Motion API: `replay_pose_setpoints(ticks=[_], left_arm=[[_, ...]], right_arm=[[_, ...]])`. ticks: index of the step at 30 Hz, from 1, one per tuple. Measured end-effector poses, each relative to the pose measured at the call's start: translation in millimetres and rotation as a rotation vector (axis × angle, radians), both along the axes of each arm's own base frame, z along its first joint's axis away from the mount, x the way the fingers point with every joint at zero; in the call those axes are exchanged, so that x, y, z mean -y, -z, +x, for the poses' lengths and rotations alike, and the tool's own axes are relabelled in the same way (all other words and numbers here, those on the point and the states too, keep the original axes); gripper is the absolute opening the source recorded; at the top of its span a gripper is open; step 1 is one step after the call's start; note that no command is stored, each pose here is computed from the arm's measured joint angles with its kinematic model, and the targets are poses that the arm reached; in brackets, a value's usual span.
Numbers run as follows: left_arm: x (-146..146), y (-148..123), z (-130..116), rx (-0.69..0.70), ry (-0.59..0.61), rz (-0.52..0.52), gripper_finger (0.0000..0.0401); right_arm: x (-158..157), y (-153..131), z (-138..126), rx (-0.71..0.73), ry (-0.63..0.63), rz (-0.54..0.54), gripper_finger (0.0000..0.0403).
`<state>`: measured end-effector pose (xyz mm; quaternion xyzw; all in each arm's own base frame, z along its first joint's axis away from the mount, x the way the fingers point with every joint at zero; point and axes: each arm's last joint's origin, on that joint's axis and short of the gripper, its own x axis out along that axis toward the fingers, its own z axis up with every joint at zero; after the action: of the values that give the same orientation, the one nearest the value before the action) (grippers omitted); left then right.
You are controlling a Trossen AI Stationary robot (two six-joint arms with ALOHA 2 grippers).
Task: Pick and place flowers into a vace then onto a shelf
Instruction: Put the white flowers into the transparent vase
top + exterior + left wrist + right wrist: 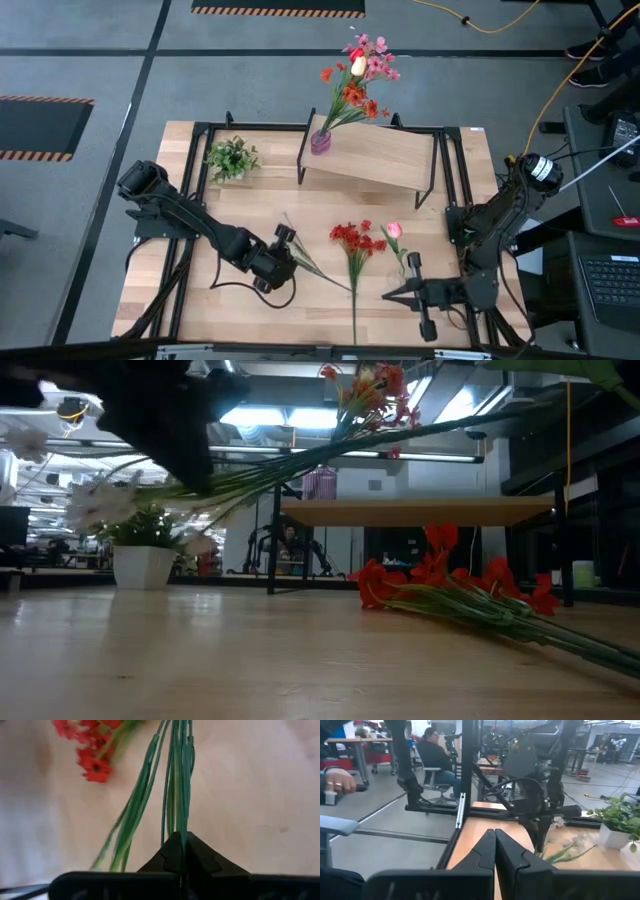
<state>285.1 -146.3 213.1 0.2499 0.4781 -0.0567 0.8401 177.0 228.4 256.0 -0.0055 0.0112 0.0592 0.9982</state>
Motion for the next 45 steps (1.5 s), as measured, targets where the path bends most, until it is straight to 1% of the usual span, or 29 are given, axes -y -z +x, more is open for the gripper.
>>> replay_pose_setpoints(ticks=[3, 5, 10, 14, 17, 22, 27, 32, 36, 38, 41, 45], left_arm=[[-2, -5, 1, 0.012, 0.032, 0.103, 0.0004], [-1, -11, 4, 0.027, 0.054, 0.143, 0.0004], [0, -31, 9, 0.059, 0.107, 0.264, 0.0004], [-1, -43, 13, 0.081, 0.147, 0.385, 0.0004], [-1, -50, 15, 0.092, 0.179, 0.483, 0.0004], [-3, -58, 17, 0.090, 0.202, 0.658, 0.0004], [-6, -62, 17, 0.058, 0.212, 0.856, 0.0004], [-7, -64, 17, 0.027, 0.229, 0.966, 0.0004], [-8, -65, 17, -0.012, 0.240, 1.066, 0.0004], [-9, -66, 17, -0.036, 0.240, 1.121, 0.0004], [-10, -67, 17, -0.067, 0.249, 1.183, 0.0004], [-9, -69, 19, -0.070, 0.262, 1.204, 0.0004]], right_arm=[[-1, -9, 8, -0.008, -0.019, -0.008, 0.0005], [-2, -18, 12, -0.014, -0.021, -0.018, 0.0005], [-4, -46, 23, -0.048, 0.007, -0.047, 0.0005], [2, -70, 35, -0.110, 0.048, -0.044, 0.0005], [12, -87, 44, -0.193, 0.068, -0.016, 0.0005], [38, -108, 61, -0.307, 0.110, 0.098, 0.0005], [62, -119, 76, -0.378, 0.091, 0.177, 0.0005], [85, -121, 88, -0.427, 0.116, 0.183, 0.0005], [100, -123, 95, -0.435, 0.130, 0.157, 0.0007], [107, -124, 98, -0.434, 0.131, 0.144, 0.0016], [117, -124, 102, -0.446, 0.130, 0.155, 0.0042], [129, -124, 107, -0.456, 0.131, 0.173, 0.0086]])
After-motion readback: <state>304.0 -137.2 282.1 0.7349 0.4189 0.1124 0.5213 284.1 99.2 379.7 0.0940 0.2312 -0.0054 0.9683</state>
